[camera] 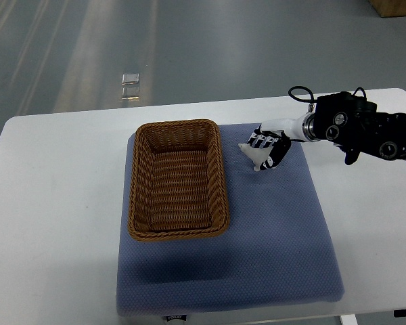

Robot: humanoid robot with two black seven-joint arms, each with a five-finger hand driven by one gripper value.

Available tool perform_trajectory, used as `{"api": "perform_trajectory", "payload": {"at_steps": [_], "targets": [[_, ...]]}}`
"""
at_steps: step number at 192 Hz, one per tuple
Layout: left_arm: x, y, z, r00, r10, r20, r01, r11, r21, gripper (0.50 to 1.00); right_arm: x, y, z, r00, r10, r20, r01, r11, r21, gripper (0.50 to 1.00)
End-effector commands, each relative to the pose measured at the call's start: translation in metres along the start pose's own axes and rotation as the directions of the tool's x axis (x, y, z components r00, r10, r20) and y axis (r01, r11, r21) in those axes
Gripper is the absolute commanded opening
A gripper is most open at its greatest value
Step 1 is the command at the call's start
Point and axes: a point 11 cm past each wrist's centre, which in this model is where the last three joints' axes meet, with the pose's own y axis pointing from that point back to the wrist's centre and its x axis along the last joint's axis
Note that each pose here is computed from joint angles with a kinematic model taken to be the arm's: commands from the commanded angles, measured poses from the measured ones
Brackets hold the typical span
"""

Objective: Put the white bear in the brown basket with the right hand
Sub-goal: 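Lower the right hand and close its fingers around the white bear, then lift the white bear up off the mat with the right hand, then carry the bear over the brown basket and lower it inside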

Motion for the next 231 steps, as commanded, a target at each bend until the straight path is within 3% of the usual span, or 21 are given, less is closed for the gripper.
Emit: {"api": "perform_trajectory", "payload": {"at_steps": [1,9,24,63,82,140,161,190,231], "targets": [[0.0,0.0,0.0,1.0,0.0,0.0,0.0,1.0,0.0,1.0,0.0,0.0,0.001,1.0,-0.001,-0.001,0.001,1.0,-0.002,0.66],[0.0,0.0,0.0,1.0,0.001,0.0,-0.001,1.0,0.0,1.0,0.0,0.0,0.001,1.0,0.0,-0.002,0.0,1.0,-0.003,0.623],[0.0,0.0,0.0,1.0,0.0,0.0,0.0,1.0,0.0,1.0,0.0,0.0,0.0,1.0,0.001,-0.009,-0.001,1.0,-0.003,0.5],[0.002,0.0,-0.001,1.0,0.007,0.0,-0.007,1.0,0.002,1.0,0.013,0.008,0.007,1.0,0.023,-0.002,-0.023,1.0,-0.014,0.5],[0.003,0.0,-0.001,1.0,0.009,0.0,-0.009,1.0,0.002,1.0,0.036,0.021,0.004,0.998,0.066,-0.008,-0.066,0.998,-0.01,0.5],[0.001,0.0,0.0,1.0,0.003,0.0,-0.003,1.0,0.0,1.0,0.122,0.105,-0.046,0.98,0.195,-0.035,-0.191,0.976,0.108,0.5],[-0.001,0.0,0.0,1.0,-0.002,0.0,0.002,1.0,0.0,1.0,0.136,0.126,-0.069,0.975,0.212,-0.064,-0.2,0.968,0.151,0.5],[0.0,0.0,0.0,1.0,0.0,0.0,0.0,1.0,0.0,1.0,0.137,0.128,-0.092,0.971,0.218,-0.099,-0.198,0.963,0.181,0.5],[0.0,0.0,0.0,1.0,0.0,0.0,0.0,1.0,0.0,1.0,0.102,0.09,-0.162,0.977,0.163,-0.136,-0.119,0.951,0.287,0.5]]}}
